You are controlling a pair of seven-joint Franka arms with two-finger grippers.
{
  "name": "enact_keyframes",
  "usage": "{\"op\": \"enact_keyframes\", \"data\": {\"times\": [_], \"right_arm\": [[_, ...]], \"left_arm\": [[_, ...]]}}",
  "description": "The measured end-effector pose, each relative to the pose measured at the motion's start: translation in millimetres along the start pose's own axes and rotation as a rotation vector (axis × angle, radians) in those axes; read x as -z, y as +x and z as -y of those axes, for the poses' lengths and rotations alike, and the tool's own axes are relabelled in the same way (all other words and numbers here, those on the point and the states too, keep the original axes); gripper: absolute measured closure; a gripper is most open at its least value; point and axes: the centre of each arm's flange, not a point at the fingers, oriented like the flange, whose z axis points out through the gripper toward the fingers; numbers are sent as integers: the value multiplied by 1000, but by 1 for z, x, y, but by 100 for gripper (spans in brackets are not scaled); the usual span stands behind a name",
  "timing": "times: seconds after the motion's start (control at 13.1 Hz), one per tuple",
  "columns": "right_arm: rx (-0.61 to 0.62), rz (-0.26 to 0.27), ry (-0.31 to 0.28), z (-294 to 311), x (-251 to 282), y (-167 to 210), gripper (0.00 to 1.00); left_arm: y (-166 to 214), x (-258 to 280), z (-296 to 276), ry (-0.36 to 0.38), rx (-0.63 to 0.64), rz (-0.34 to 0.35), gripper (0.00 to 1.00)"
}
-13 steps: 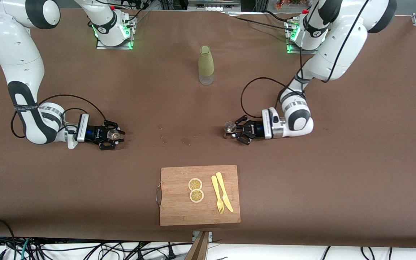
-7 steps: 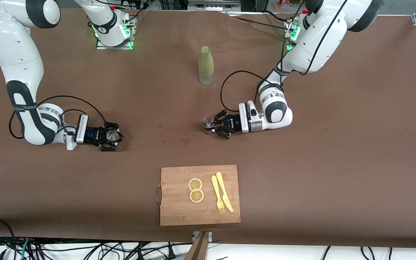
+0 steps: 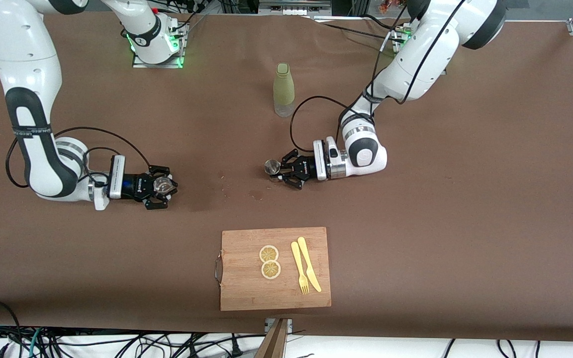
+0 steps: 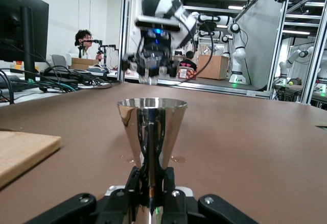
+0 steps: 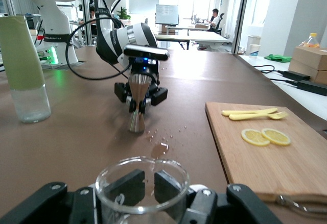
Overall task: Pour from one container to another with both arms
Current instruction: 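Carry the jigger toward the table middle with the left gripper, then bring the glass under the jigger with the right gripper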
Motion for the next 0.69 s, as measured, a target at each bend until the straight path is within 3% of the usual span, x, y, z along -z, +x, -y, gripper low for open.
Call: {"op": "enact_keyframes", "data": {"times": [0.3,0.69], "right_arm": [[-1,56,29,-9,-45,42,80],[-64,141,44,-10,-94,62,80]], "left_arm": [[6,-28,-11,31,9,6,79],[14,-40,-12,36,-5,25,79]]}}
